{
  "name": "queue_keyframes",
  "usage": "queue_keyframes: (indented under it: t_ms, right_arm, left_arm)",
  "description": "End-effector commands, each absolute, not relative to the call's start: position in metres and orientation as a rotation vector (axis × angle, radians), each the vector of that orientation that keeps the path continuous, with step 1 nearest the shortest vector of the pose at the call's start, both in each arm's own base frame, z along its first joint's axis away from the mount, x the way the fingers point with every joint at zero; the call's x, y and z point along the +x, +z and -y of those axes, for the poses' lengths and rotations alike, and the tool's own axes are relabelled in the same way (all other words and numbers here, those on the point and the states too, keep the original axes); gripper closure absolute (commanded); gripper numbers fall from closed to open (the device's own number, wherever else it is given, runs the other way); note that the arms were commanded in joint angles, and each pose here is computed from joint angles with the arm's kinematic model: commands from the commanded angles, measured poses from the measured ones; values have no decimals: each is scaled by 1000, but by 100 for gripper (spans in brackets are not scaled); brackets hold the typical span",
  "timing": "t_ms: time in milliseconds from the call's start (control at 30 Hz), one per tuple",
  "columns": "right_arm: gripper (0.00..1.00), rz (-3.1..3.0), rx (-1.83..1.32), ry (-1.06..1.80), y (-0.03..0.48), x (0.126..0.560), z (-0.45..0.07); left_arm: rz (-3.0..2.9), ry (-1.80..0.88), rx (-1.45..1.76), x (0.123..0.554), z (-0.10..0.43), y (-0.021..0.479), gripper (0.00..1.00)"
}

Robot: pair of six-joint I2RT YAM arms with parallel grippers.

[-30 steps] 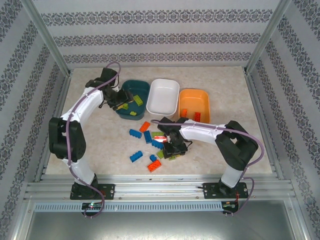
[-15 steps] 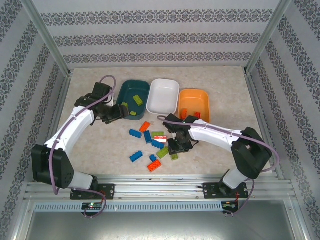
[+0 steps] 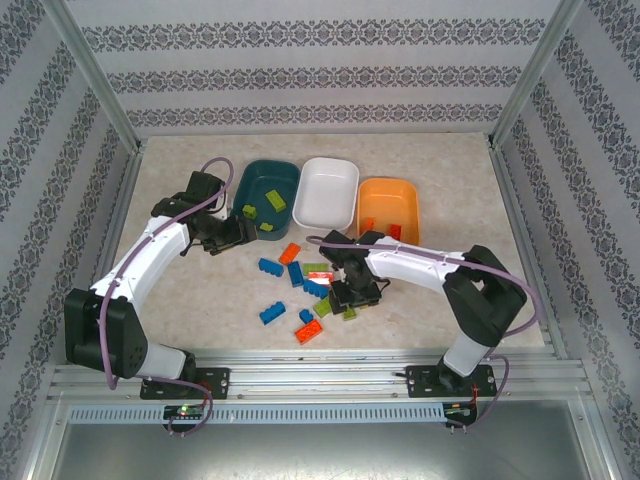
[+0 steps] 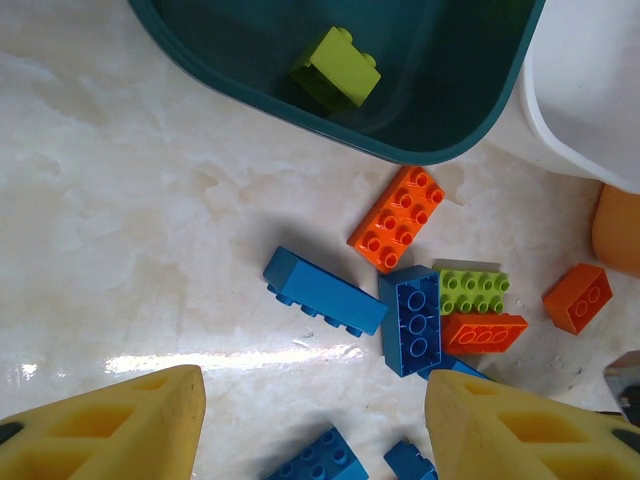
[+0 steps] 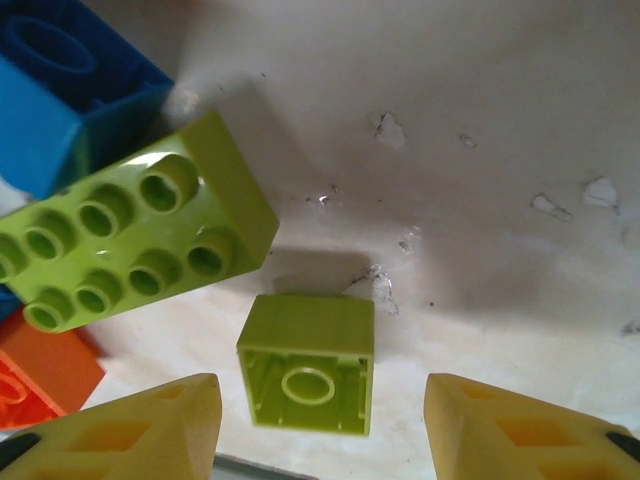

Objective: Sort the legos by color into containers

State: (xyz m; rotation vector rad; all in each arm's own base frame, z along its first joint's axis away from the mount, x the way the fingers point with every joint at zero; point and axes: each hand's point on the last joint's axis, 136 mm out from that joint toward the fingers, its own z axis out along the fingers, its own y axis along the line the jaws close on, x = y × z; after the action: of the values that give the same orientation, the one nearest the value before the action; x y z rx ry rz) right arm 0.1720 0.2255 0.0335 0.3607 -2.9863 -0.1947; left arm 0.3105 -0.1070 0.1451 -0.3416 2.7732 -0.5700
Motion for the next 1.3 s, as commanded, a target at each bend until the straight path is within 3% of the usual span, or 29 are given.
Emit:
queue_keyframes:
  t_ms: [0,100,267,567,933,1267]
  right_arm:
    - [44,2965,404,-179,26,170,-232]
    - [46,2952,416,-158,17,168,-234]
    - [59,2968,409,-103,15,172,-229]
    - [63,3084,426,-190,75,199,-232]
    - [63,3100,112,-1068,163,317,-335]
    - [62,3033,135,-1173,151,387,-405]
  left_arm:
    - [-2797,-556,-300,306,108,141,39]
    - [-2803,-547,-292,305,107,141,39]
    - [-2810,-542,-295,304,105,139,39]
    - [-2804,-541,-303,302,103,139,39]
    - [-2802,-524,-338,275,96,134,39]
    - [-2775,-617,-319,243,100,137,35]
